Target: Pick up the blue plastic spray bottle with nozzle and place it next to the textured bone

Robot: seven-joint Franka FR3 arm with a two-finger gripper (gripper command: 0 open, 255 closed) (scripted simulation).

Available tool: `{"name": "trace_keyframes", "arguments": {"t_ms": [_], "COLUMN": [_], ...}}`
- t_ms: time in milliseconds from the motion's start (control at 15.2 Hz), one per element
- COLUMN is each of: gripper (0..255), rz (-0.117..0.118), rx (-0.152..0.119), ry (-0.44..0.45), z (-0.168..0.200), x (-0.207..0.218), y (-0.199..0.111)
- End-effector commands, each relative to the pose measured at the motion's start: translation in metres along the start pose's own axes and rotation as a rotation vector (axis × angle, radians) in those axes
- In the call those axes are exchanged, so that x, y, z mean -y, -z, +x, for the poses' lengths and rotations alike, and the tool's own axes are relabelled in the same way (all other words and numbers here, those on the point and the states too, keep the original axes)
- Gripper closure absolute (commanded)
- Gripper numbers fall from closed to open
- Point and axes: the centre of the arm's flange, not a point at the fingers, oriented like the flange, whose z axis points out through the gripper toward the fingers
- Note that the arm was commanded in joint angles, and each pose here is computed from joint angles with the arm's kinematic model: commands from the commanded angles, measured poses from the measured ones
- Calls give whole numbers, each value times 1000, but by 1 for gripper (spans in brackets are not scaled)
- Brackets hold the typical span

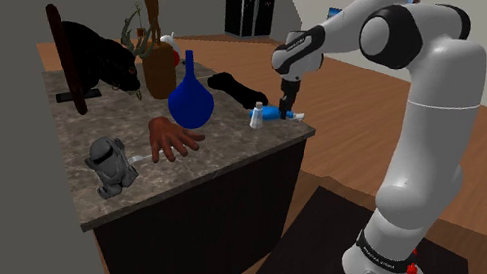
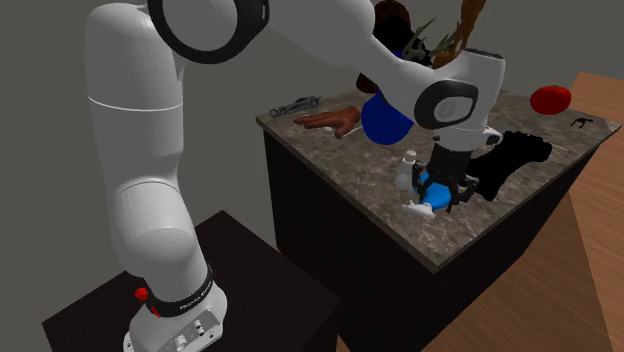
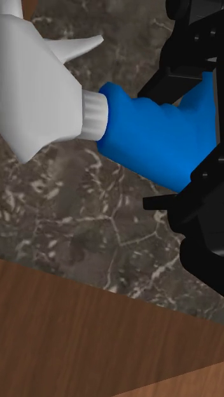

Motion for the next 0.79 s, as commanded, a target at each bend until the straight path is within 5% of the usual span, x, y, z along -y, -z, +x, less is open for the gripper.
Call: {"name": "trace_keyframes", "arguments": {"t_ms": [0, 660, 726], "gripper": [255, 255, 0], "rz": [0, 0, 0], "rx": [0, 0, 0], "ry": [0, 0, 0], "z": [1, 1, 1], "x": [2, 2, 2], "y": [-10, -21, -21]}}
